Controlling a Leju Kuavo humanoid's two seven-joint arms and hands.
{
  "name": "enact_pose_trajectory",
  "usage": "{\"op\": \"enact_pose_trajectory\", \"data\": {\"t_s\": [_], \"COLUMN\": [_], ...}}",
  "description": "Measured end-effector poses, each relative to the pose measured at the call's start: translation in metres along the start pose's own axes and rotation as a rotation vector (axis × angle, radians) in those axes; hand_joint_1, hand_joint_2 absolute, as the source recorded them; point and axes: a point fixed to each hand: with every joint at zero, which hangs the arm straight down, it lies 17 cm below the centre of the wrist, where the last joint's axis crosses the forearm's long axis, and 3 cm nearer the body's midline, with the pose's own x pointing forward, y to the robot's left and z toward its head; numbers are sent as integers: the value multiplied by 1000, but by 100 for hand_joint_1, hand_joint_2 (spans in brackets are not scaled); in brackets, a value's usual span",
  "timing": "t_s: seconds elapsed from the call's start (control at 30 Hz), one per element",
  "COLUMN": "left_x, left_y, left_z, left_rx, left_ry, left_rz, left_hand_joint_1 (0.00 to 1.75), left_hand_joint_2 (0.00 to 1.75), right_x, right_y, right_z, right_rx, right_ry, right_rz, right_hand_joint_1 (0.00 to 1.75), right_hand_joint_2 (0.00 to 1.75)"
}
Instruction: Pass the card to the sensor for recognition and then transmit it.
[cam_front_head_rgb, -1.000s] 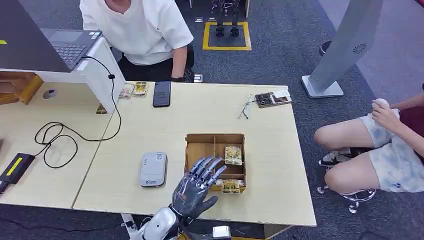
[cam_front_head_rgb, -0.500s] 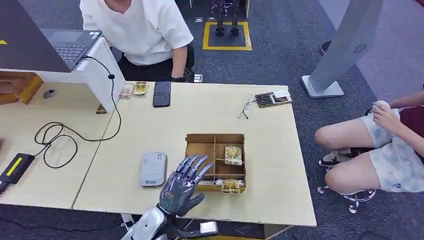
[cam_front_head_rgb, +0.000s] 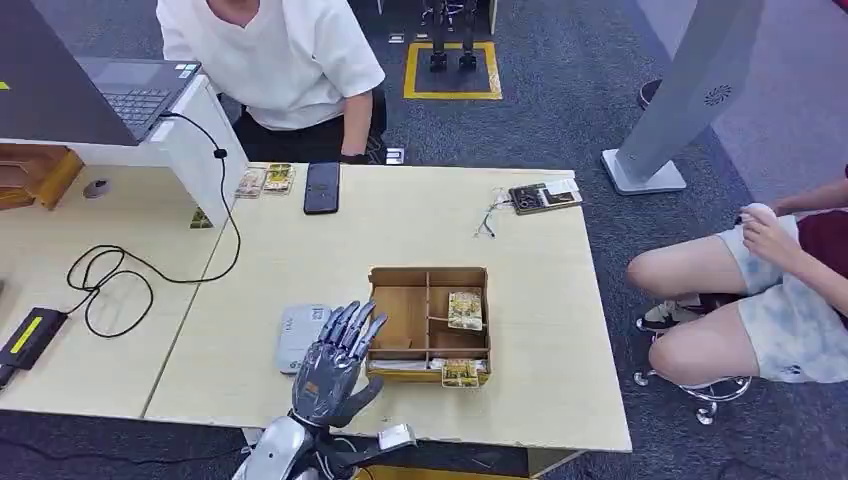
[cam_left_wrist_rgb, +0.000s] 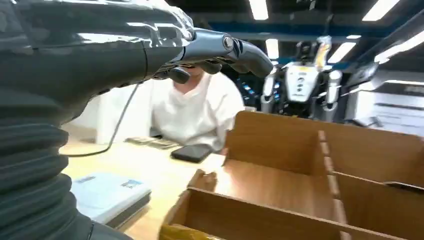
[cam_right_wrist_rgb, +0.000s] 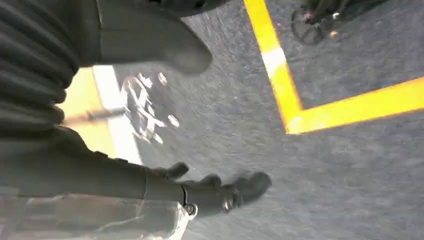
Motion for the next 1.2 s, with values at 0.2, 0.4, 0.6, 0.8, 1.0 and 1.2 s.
{"op": "enact_pose_trajectory", "data": {"t_s": [0.2, 0.4, 0.6, 0.8, 1.0, 1.2], "left_x": [14, 41, 41, 6, -15, -44], "left_y": [4, 6, 13, 22, 26, 42], "left_z": [-19, -24, -5, 14, 30, 34], "left_rx": [28, 61, 125, 208, 237, 315], "left_ry": [-44, -55, 38, 208, 288, 313], "left_rz": [45, 173, 338, 489, 503, 484], "left_hand_joint_1": [0, 0, 0, 0, 0, 0], "left_hand_joint_2": [175, 175, 175, 175, 175, 175], "right_x": [50, 62, 35, 23, 20, 43], "right_y": [-3, -54, -108, -125, -111, -105], "right_z": [-9, -29, -49, -54, -48, -45], "right_rx": [137, 45, -5, -30, 18, 52], "right_ry": [-294, -420, -502, -501, -559, -570], "right_rz": [347, 559, 940, 1028, 1063, 868], "right_hand_joint_1": [0, 0, 0, 0, 0, 0], "right_hand_joint_2": [175, 175, 175, 175, 175, 175]}}
